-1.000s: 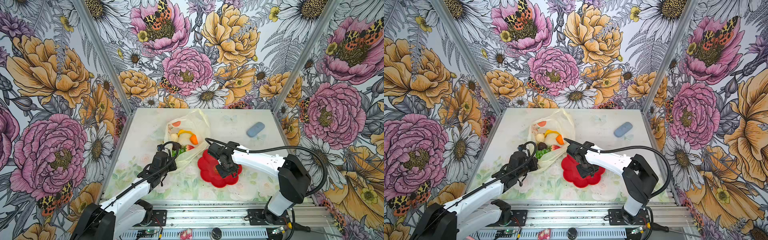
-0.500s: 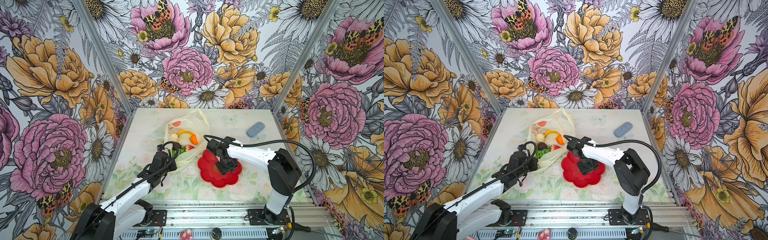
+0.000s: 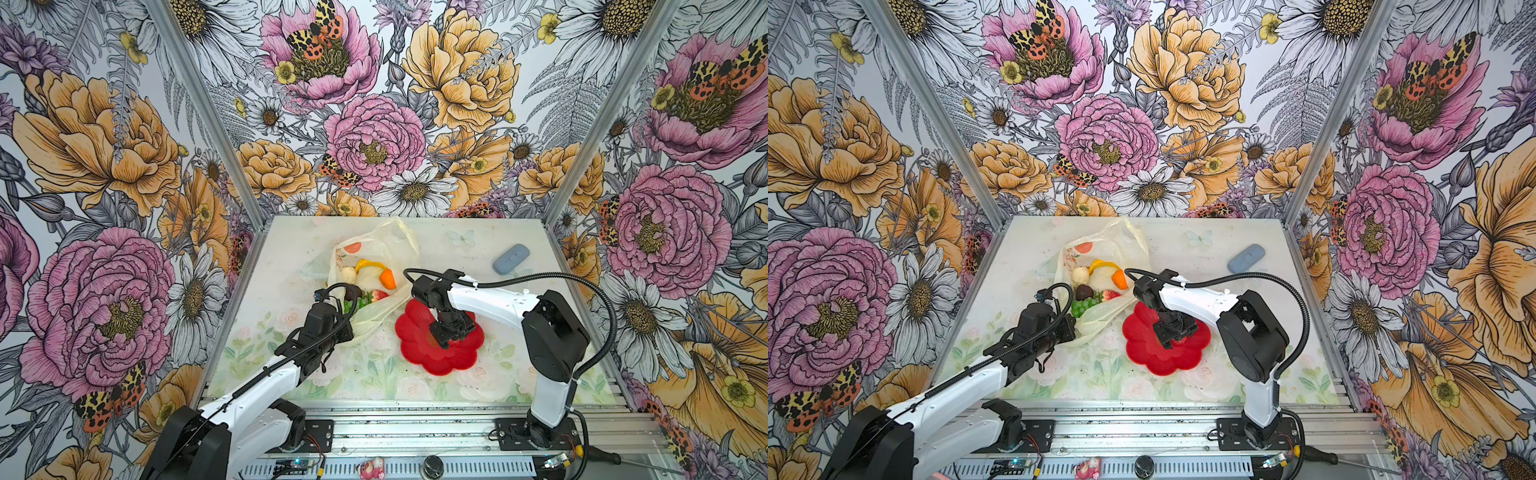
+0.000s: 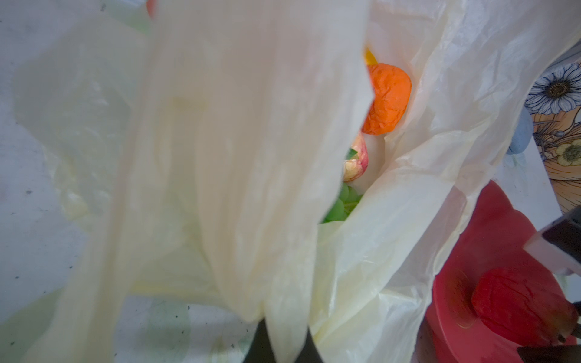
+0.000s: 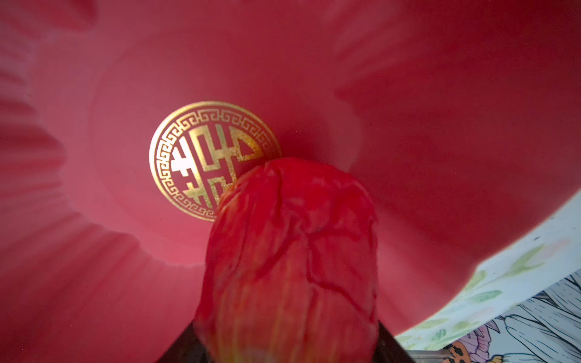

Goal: Take the fake fruits out of the plastic bag
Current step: 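Lower the apple onto the red plate and open the right gripper, then move the right gripper back over the bag and lower it in, then reach down toward the orange fruit with the right gripper, pushing bag aside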

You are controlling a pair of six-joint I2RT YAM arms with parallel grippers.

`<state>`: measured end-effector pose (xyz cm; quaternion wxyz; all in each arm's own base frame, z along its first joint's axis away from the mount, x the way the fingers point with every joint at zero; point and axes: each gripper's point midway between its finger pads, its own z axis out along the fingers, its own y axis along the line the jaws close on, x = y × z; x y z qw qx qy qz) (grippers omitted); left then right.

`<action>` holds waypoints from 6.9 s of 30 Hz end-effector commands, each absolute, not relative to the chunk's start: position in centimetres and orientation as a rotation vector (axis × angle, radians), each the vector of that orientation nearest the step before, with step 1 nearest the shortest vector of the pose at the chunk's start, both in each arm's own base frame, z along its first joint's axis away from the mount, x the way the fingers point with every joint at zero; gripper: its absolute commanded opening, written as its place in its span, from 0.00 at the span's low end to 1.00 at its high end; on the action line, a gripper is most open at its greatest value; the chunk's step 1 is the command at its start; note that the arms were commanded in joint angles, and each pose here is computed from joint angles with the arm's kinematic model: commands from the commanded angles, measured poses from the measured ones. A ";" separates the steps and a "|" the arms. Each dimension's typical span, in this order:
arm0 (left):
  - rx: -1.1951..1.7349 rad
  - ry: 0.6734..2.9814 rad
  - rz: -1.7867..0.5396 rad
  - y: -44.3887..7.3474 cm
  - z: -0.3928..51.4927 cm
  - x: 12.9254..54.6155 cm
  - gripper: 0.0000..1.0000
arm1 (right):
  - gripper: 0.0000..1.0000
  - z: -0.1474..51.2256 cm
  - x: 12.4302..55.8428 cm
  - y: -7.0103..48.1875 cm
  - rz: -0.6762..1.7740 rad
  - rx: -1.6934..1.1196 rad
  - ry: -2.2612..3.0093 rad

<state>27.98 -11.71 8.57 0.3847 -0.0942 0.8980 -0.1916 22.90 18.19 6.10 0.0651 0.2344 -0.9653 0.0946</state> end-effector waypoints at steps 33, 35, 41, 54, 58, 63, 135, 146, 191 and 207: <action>-0.240 2.274 -0.517 -11.9 8.9 28.3 0.00 | 0.67 18.2 33.8 37.4 -0.403 0.935 -3.563; -0.239 2.273 -0.517 -11.9 8.9 28.3 0.00 | 0.67 17.1 35.0 38.5 -0.369 0.989 -3.557; -0.232 2.262 -0.527 -12.0 9.2 28.2 0.00 | 0.67 14.1 38.6 39.9 -0.333 1.040 -3.524; -0.220 2.264 -0.534 -12.2 9.2 28.3 0.00 | 0.69 10.0 45.2 39.2 -0.246 1.004 -3.551; -0.215 2.272 -0.535 -12.3 9.1 28.3 0.00 | 0.70 8.8 45.9 37.9 -0.115 1.008 -3.551; -0.216 2.270 -0.536 -12.3 9.1 28.3 0.00 | 0.72 7.6 46.3 36.1 -0.021 0.991 -3.530; -0.215 2.274 -0.523 -12.2 9.0 28.4 0.00 | 0.61 4.9 40.1 42.2 -0.393 0.812 -3.438; -0.215 2.275 -0.525 -12.2 8.9 28.4 0.00 | 0.67 5.8 40.2 42.8 -0.313 0.851 -3.497; -0.212 2.279 -0.524 -12.3 8.9 28.4 0.00 | 0.73 7.4 39.4 43.6 0.245 1.100 -3.600; -0.213 2.279 -0.524 -12.3 8.8 28.4 0.00 | 0.83 12.7 37.7 43.9 -0.005 1.032 -3.647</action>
